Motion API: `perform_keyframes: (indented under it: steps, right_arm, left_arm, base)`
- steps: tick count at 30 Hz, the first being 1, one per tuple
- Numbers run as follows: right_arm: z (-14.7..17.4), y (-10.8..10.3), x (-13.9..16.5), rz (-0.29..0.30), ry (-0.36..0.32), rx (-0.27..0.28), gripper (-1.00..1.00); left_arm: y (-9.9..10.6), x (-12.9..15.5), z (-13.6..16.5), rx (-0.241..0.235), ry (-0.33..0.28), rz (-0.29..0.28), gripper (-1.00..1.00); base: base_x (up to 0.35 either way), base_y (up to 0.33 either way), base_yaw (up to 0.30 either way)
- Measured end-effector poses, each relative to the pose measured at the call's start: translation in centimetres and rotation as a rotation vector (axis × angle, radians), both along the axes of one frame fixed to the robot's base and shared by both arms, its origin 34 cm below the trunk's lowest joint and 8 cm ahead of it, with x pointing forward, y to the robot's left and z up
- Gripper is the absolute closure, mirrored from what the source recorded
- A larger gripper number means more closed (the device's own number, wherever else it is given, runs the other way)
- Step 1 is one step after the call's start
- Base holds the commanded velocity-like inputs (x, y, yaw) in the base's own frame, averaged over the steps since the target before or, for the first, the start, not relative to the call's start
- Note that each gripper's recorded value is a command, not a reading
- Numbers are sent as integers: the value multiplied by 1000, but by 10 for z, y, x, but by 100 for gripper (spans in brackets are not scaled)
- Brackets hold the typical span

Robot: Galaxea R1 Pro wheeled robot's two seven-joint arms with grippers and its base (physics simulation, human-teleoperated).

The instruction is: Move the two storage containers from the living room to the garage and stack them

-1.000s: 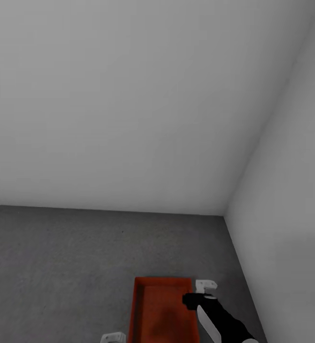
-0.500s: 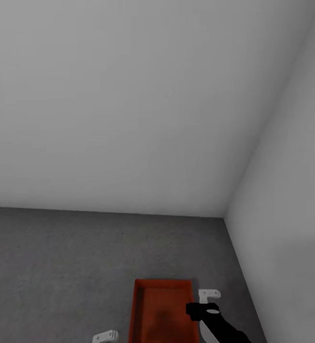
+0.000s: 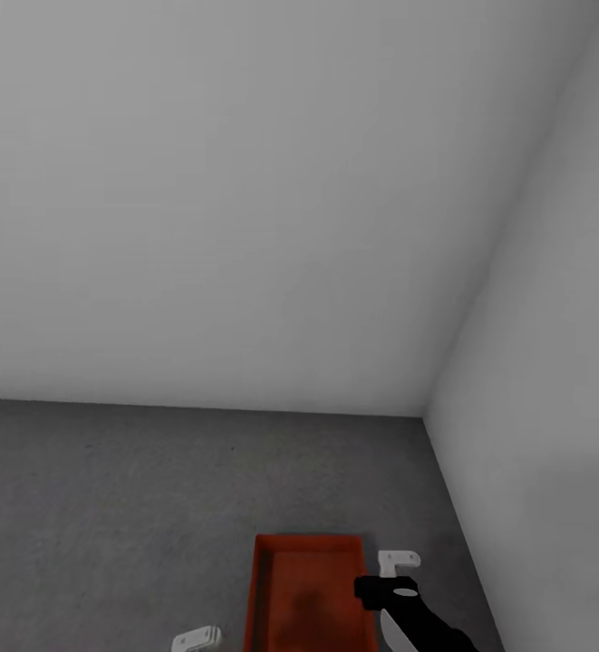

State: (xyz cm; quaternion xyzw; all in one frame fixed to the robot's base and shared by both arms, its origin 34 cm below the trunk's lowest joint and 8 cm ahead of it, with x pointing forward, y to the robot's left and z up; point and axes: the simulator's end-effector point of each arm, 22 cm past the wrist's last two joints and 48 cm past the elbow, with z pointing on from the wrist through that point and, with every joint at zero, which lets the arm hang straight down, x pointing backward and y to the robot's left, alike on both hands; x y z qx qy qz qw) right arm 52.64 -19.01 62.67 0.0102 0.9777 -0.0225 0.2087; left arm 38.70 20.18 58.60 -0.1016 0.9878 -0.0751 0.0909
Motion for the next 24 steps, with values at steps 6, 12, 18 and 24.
perform_keyframes:
  steps: [6, 12, 18, 24]
  right_arm:
    - [10, 0, 1, 0, -9, 0, -100]
    - [19, 0, 2, 0, -18, 0, -100]
    - [28, 0, 3, 0, -27, 0, -100]
    - [33, 0, 6, 0, -35, 0, -100]
  left_arm:
    - [0, 1, 8, 0, -8, 0, -100]
    - [0, 2, 16, 0, -16, 2, -100]
    - [1, 3, 24, 1, -23, 2, -100]
    - [1, 6, 27, 0, -32, 2, -100]
  base:
    - [0, 0, -65]
    - [0, 0, -65]
    - [0, 0, -65]
    - [0, 0, -59]
